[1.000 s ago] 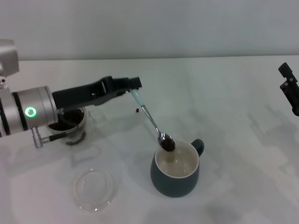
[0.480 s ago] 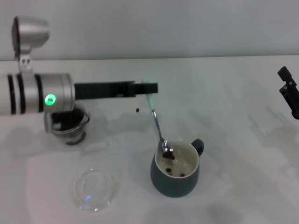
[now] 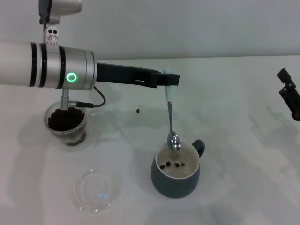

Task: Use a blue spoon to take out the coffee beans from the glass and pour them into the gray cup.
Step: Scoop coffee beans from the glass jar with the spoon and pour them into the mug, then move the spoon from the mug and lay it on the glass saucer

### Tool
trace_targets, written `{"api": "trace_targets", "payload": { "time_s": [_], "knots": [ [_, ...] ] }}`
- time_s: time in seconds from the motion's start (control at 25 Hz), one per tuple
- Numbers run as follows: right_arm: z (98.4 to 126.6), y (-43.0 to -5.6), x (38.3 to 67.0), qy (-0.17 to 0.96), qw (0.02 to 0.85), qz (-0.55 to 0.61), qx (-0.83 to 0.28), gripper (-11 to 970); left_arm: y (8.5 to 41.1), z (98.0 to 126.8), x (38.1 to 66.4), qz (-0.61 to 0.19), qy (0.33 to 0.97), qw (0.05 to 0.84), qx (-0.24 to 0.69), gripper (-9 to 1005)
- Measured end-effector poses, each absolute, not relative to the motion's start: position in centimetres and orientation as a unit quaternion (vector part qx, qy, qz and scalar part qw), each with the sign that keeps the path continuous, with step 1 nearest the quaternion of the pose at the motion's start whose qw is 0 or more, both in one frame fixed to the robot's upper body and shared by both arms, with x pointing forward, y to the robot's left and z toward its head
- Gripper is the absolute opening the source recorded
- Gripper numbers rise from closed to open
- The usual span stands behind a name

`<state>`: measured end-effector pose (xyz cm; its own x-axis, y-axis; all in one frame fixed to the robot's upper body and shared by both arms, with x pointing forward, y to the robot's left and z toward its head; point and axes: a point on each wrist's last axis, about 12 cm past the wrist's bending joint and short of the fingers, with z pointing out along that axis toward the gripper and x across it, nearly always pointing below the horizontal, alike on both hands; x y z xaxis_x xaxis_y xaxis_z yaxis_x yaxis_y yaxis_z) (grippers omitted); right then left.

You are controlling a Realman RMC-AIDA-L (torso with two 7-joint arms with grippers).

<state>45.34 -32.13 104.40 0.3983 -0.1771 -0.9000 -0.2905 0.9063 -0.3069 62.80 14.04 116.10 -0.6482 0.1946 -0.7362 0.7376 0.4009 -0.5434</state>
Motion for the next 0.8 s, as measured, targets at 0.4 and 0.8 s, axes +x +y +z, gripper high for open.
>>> {"api": "trace_targets", "payload": {
  "time_s": [0.4, 0.8],
  "knots": [
    [104.4, -32.2, 45.4, 0.548, 0.808, 0.032, -0.213, 604, 20.5, 116.0, 60.9, -0.485, 0.778, 0.339, 0.212, 131],
    [104.9, -32.7, 46.0, 0.542, 0.818, 0.016, -0.195, 604, 27.9, 110.8, 55.8, -0.479, 0.797, 0.358, 0.085, 131]
  ]
}}
